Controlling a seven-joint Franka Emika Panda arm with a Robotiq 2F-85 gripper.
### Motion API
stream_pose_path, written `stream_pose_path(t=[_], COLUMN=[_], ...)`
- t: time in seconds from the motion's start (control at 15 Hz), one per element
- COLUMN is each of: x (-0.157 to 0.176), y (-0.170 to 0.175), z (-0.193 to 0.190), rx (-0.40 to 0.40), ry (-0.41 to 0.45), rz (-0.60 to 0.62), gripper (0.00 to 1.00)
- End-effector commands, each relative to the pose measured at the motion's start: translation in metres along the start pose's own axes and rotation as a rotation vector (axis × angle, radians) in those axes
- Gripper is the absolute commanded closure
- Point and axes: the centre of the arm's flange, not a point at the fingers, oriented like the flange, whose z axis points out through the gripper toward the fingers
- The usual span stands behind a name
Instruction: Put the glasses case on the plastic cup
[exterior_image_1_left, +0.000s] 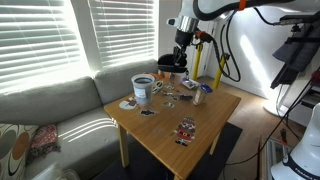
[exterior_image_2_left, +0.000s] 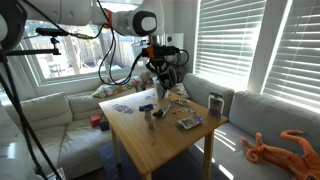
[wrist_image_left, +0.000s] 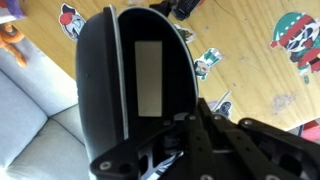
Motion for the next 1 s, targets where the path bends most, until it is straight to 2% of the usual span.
stream_pose_path(t=[0.0,0.2,0.47,0.73,0.93], x=[0.039,0.082,0.137,0.156,0.165], y=[-0.006,-0.014,-0.028,-0.041,-0.046], z=[-0.003,-0.007,-0.006,0.010,0.025], rx=[-0.052,-0.077,-0.114,-0.133,-0.178], ry=[0.060,0.083,0.030,-0.048,-0.092], rz=[-0.103,-0.218,-0.417,-0.606,-0.743], gripper=[0.99,0.99,0.99,0.99,0.99])
